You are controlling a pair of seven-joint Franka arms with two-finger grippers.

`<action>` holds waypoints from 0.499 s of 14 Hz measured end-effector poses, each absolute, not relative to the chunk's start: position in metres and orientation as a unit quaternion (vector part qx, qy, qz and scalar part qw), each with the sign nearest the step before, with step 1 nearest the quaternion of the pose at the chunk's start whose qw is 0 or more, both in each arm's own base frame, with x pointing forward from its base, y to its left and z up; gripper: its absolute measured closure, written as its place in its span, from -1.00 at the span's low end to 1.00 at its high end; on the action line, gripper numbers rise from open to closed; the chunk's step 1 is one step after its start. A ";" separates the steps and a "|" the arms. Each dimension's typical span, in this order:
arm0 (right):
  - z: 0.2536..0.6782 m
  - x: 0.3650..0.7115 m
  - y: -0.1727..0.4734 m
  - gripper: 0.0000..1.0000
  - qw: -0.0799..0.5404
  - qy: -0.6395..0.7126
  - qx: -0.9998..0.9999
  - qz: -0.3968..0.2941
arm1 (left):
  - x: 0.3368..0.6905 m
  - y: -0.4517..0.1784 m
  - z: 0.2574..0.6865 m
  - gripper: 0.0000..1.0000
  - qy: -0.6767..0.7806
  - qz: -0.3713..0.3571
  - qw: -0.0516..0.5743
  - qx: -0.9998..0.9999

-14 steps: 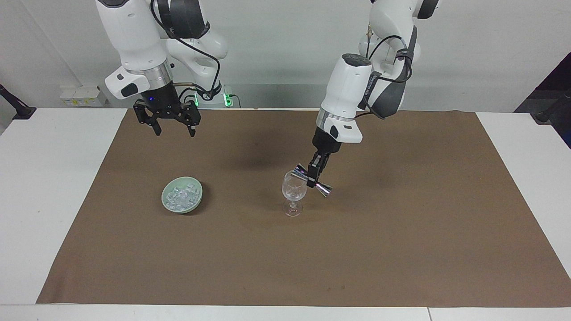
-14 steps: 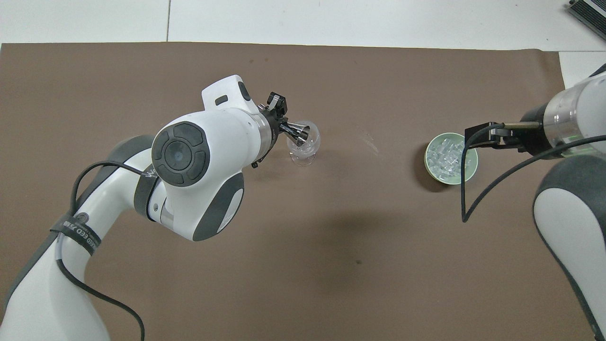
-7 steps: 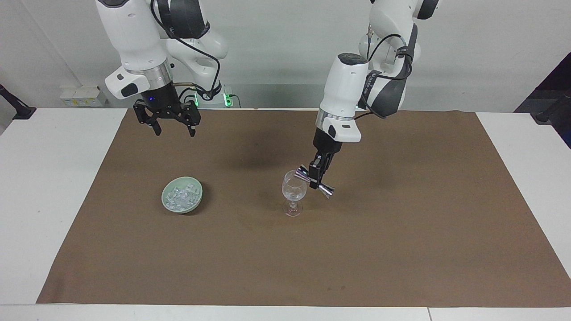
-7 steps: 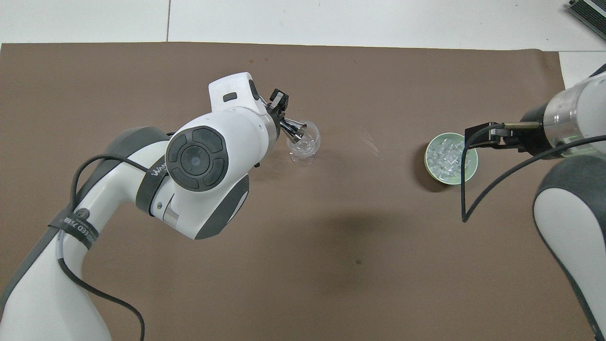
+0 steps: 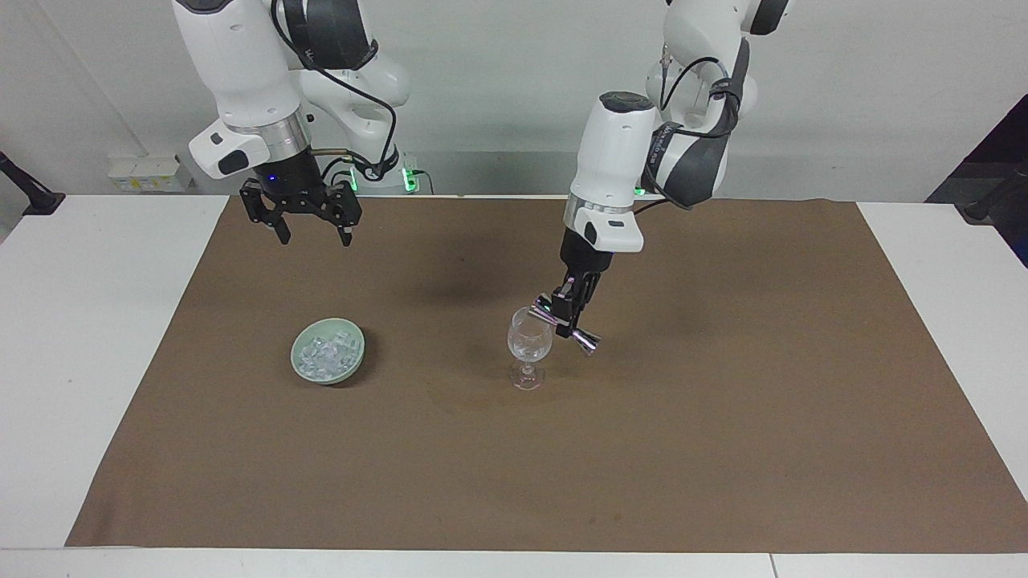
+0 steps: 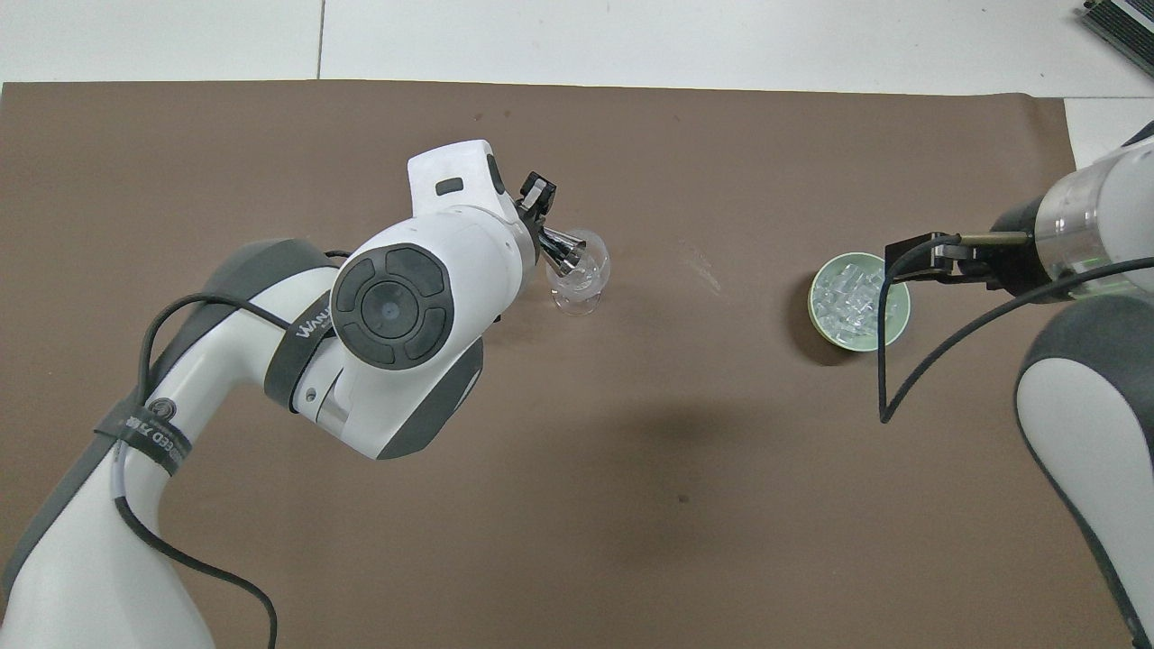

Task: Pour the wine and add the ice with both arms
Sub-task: 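Tilt the dark cup over the clear glass to pour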

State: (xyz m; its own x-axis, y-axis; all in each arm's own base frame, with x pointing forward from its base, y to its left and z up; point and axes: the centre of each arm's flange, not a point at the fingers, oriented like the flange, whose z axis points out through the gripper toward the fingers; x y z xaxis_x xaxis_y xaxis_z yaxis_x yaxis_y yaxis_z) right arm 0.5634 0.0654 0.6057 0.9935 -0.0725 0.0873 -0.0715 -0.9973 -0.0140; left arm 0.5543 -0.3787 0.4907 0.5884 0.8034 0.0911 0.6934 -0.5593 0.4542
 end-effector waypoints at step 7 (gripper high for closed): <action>0.606 0.563 0.065 -1.00 0.005 0.036 -0.998 -0.044 | 0.560 -0.386 0.491 0.54 0.422 0.153 0.187 0.874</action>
State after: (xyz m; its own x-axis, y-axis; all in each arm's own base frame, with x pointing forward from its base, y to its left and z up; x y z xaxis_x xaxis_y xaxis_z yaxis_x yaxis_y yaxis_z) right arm 0.5634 0.0654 0.6057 0.9935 -0.0725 0.0873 -0.0715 -0.9973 -0.0140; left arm 0.5597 -0.3859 0.4909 0.5971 0.7946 0.1097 0.6801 -0.5740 0.4560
